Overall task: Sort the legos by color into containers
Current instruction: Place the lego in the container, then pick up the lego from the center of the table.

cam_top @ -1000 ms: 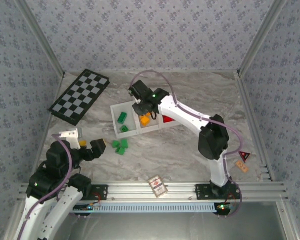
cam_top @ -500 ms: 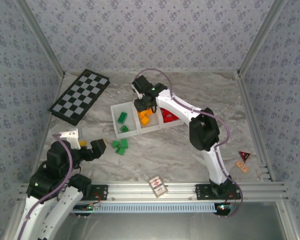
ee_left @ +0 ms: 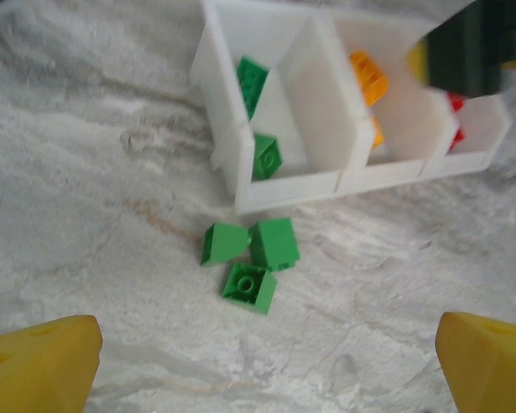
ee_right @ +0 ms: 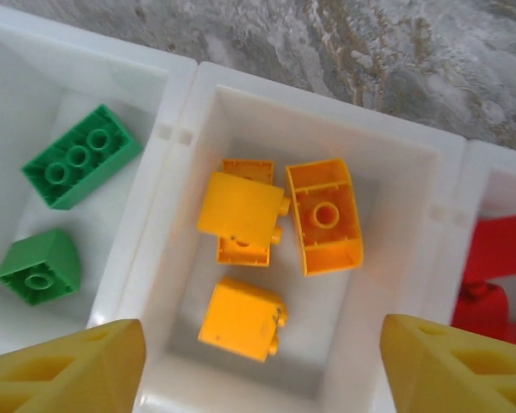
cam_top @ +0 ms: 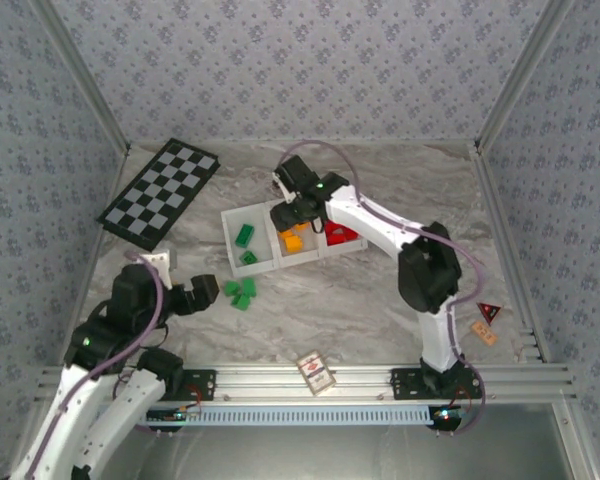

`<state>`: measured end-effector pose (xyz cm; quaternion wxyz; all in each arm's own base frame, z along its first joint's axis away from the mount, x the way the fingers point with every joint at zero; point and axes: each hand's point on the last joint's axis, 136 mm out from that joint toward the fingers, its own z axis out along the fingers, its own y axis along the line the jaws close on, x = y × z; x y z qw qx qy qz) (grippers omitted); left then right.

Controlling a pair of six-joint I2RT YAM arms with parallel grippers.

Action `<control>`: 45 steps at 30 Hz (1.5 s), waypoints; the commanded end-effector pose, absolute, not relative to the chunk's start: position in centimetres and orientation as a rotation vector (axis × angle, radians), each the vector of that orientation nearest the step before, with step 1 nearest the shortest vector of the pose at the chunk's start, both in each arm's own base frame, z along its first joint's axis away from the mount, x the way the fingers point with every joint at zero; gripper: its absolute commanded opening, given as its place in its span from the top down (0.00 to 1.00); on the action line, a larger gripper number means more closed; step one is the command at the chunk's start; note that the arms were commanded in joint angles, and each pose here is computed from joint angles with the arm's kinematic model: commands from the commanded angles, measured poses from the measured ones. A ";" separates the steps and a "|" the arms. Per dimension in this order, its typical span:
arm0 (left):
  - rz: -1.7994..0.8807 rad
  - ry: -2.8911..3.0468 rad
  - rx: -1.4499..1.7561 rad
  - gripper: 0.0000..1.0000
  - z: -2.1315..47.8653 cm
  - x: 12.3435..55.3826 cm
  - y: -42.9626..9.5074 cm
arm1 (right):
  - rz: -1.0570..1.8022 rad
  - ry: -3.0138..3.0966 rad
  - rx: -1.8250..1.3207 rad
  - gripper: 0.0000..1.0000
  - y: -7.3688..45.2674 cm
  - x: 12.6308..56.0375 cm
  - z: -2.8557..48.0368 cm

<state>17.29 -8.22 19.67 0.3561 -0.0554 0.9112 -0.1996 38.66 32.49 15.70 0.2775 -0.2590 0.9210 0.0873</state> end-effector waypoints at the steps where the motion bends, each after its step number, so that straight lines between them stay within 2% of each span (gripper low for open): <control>1: -0.524 2.486 -0.160 0.00 18.5 17.2 -9.3 | 0.322 2.366 -0.594 0.22 31.3 37.2 20.1; 7: -0.388 2.637 -0.100 0.00 14.8 18.1 -11.4 | 0.358 2.319 -0.494 0.09 26.9 33.4 20.6; 12: -0.152 2.709 0.020 0.01 13.1 19.0 -12.6 | 0.379 2.317 -0.420 0.04 22.8 31.1 19.3; 22: -0.042 2.757 0.069 0.10 11.2 22.1 -16.2 | 0.404 2.317 -0.282 0.02 18.2 29.3 18.1; 28: -0.070 2.779 0.094 0.15 10.1 23.2 -18.5 | 0.400 2.310 -0.263 0.02 17.4 28.9 17.9; 36: -0.113 2.814 0.097 0.16 8.6 24.2 -20.6 | 0.390 2.316 -0.259 0.01 16.9 28.7 17.5; 45: -0.063 2.866 0.066 0.21 6.7 24.8 -21.2 | 0.370 2.331 -0.264 0.01 16.2 28.2 17.0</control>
